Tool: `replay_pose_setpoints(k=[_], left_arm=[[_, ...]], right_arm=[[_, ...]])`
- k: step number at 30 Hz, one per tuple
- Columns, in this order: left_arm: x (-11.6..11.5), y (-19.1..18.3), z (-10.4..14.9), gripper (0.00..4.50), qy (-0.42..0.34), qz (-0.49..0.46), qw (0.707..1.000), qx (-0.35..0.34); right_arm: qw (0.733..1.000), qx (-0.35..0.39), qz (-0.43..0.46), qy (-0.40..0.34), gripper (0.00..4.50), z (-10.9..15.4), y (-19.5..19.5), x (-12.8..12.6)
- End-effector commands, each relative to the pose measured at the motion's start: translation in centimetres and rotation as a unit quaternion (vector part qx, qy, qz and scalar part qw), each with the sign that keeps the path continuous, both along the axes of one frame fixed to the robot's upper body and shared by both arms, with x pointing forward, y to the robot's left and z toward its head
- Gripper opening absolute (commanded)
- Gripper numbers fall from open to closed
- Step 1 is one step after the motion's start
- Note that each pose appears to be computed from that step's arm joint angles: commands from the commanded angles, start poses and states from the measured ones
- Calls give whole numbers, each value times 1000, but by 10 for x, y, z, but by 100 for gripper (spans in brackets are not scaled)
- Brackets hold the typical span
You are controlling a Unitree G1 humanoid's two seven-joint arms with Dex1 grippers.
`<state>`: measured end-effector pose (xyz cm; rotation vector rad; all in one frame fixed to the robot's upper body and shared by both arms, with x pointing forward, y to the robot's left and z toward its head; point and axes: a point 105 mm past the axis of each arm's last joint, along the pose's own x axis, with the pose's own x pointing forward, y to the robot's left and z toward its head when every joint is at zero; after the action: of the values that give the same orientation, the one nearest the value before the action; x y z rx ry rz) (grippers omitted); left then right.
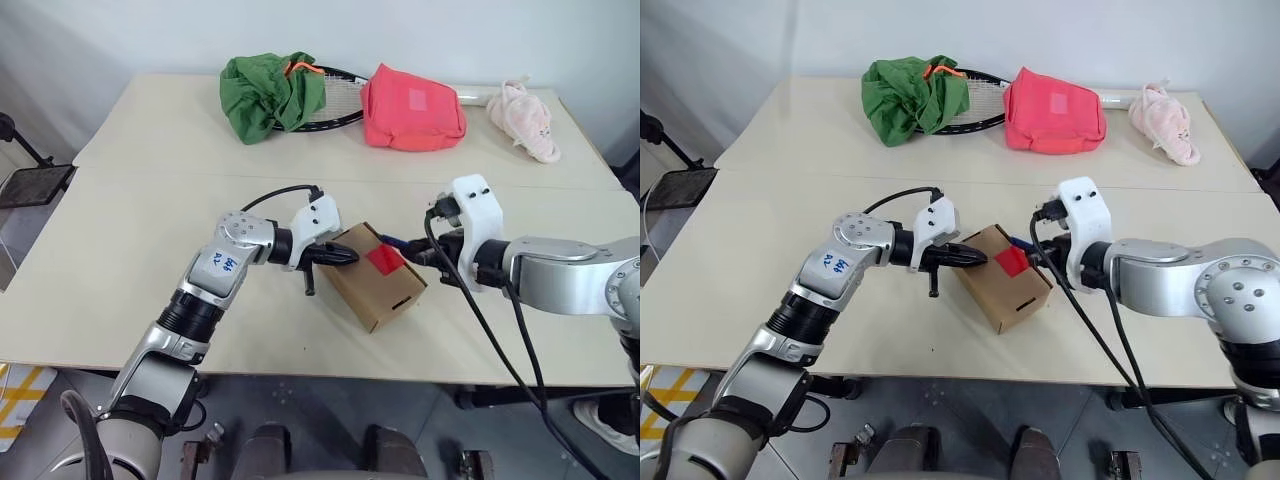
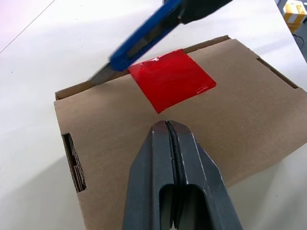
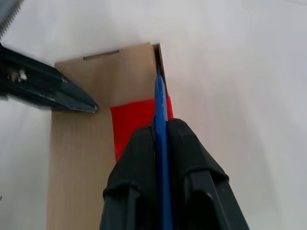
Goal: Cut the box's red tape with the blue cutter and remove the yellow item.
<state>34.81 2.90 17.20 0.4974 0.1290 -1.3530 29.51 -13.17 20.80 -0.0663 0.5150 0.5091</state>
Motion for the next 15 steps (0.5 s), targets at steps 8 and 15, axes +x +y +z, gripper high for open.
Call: replay_pose_setpoints(k=[8, 15], left_arm=[[-1, 2, -25, 0, 35, 14, 999, 37], [-1, -1, -30, 0, 46, 19, 998, 43]], right_arm=[[999, -28, 2, 43, 12, -7, -4, -18], [998, -28, 10, 52, 12, -16, -2, -27]])
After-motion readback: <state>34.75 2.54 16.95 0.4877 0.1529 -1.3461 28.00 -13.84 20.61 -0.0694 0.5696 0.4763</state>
